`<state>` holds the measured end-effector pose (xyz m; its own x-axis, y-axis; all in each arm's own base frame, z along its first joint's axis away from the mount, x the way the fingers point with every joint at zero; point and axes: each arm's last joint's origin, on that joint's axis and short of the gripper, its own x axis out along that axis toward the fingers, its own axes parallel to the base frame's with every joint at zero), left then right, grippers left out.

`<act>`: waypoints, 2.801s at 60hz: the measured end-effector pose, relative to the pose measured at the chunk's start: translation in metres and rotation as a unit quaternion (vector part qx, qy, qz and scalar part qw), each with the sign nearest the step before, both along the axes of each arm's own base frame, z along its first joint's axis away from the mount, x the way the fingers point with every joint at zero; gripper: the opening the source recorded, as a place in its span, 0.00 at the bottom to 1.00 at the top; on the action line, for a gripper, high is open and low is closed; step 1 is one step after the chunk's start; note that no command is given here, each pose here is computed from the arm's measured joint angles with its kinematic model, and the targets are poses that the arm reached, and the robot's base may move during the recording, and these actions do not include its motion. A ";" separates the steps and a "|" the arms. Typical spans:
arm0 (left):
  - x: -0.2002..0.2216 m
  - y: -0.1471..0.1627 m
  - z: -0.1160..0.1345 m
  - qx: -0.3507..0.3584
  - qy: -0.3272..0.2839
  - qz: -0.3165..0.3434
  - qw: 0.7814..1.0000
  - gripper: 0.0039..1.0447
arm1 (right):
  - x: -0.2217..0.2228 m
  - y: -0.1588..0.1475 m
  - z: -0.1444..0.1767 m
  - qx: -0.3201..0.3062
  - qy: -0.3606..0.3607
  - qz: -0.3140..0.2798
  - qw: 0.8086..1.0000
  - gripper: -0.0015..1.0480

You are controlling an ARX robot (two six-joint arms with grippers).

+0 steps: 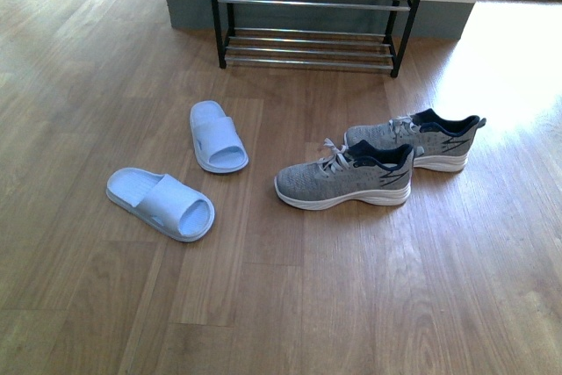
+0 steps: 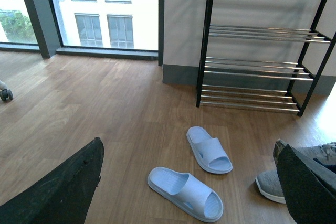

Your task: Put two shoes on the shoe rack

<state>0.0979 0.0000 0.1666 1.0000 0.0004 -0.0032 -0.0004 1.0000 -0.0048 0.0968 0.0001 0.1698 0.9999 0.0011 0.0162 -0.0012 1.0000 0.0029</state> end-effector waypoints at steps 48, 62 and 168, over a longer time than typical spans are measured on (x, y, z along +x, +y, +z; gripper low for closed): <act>0.000 0.000 0.000 0.000 0.000 0.000 1.000 0.91 | 0.000 0.000 0.000 0.000 0.000 0.000 1.000 0.91; 0.000 0.000 0.000 0.000 0.000 0.000 1.000 0.91 | 0.000 0.000 0.000 0.000 0.000 0.000 1.000 0.91; 0.000 0.000 0.000 0.000 0.000 0.000 1.000 0.91 | 0.000 0.000 0.000 0.000 0.000 0.000 1.000 0.91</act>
